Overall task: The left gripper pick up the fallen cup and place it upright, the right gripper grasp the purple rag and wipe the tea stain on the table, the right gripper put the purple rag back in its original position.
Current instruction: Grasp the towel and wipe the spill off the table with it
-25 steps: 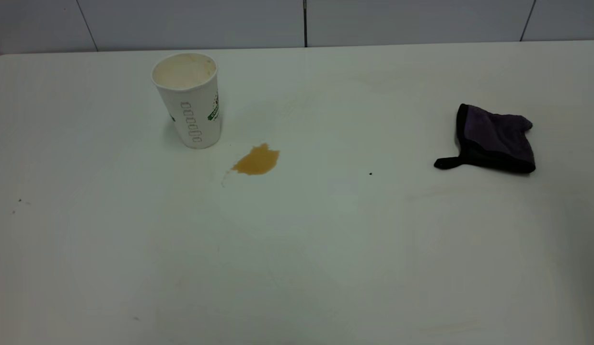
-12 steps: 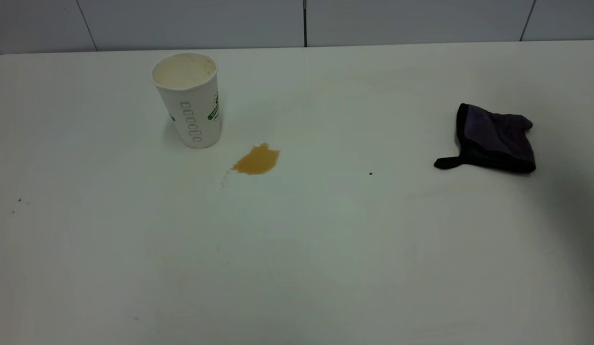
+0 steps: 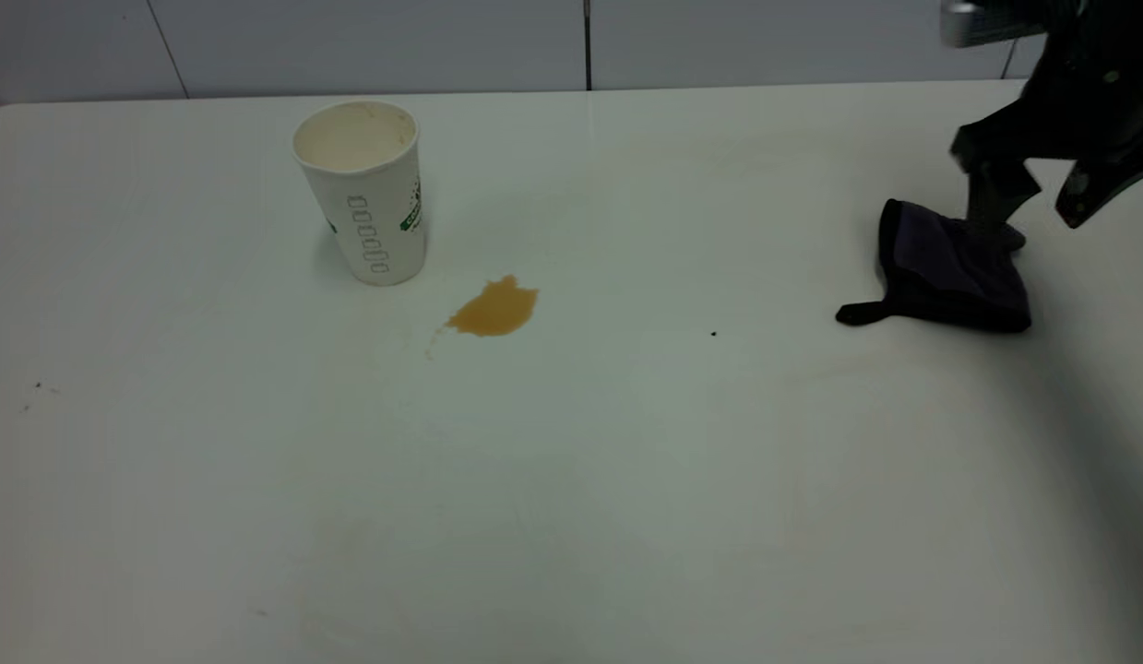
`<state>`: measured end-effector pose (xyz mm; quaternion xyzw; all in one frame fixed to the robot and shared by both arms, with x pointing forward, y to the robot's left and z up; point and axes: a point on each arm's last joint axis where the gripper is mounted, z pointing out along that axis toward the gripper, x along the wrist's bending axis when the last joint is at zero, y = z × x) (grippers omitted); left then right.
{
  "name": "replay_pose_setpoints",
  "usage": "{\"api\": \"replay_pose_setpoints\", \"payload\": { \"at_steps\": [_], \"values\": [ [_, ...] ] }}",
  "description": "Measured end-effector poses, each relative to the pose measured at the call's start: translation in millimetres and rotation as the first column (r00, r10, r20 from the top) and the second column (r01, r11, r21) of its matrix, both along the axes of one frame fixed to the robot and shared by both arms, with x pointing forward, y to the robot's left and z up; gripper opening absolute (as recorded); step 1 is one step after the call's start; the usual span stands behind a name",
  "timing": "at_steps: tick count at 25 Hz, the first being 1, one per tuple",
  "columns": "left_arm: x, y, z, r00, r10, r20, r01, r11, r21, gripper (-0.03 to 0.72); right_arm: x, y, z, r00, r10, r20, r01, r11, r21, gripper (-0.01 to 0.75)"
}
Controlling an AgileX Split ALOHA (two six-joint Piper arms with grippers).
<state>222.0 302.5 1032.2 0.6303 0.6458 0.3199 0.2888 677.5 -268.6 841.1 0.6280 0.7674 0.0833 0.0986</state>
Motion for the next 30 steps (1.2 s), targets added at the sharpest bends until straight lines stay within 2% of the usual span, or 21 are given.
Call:
{"api": "replay_pose_setpoints", "payload": {
  "at_steps": [8, 18, 20, 22, 25, 26, 27, 30],
  "values": [
    [0.0, 0.0, 0.0, 1.0, 0.0, 0.0, 0.0, 1.0, 0.0, 0.557, 32.9, 7.1, -33.0, 0.999, 0.046, 0.01, -0.046, 0.999, -0.012, 0.697],
    [0.0, 0.0, 0.0, 1.0, 0.001, 0.0, -0.001, 1.0, -0.002, 0.556, 44.1, 9.7, -64.3, 0.997, 0.071, -0.027, -0.071, 0.997, -0.017, 0.658],
    [0.0, 0.0, 0.0, 1.0, 0.001, 0.0, -0.001, 1.0, -0.002, 0.556, 44.3, 10.0, -64.9, 0.997, 0.067, -0.028, -0.068, 0.998, -0.012, 0.588],
    [0.0, 0.0, 0.0, 1.0, 0.001, 0.0, -0.001, 1.0, -0.002, 0.556, 44.2, 11.4, -65.6, 0.998, 0.054, -0.03, -0.053, 0.999, 0.007, 0.47],
    [0.0, 0.0, 0.0, 1.0, 0.001, 0.0, -0.001, 1.0, -0.002, 0.556, 42.5, 15.8, -65.7, 0.999, 0.018, -0.05, -0.015, 0.998, 0.065, 0.2],
    [0.0, 0.0, 0.0, 1.0, 0.001, 0.0, -0.001, 1.0, -0.002, 0.556, 41.9, 17.9, -65.6, 0.998, 0.012, -0.057, -0.007, 0.996, 0.091, 0.135],
    [0.0, 0.0, 0.0, 1.0, 0.001, 0.0, -0.001, 1.0, -0.002, 0.556, 41.3, 20.0, -65.5, 0.998, 0.012, -0.064, -0.005, 0.993, 0.114, 0.096],
    [0.0, 0.0, 0.0, 1.0, 0.001, 0.0, -0.001, 1.0, -0.002, 0.556, 38.6, 32.7, -66.2, 0.996, 0.046, -0.081, -0.03, 0.982, 0.189, 0.089]
  ]
}}
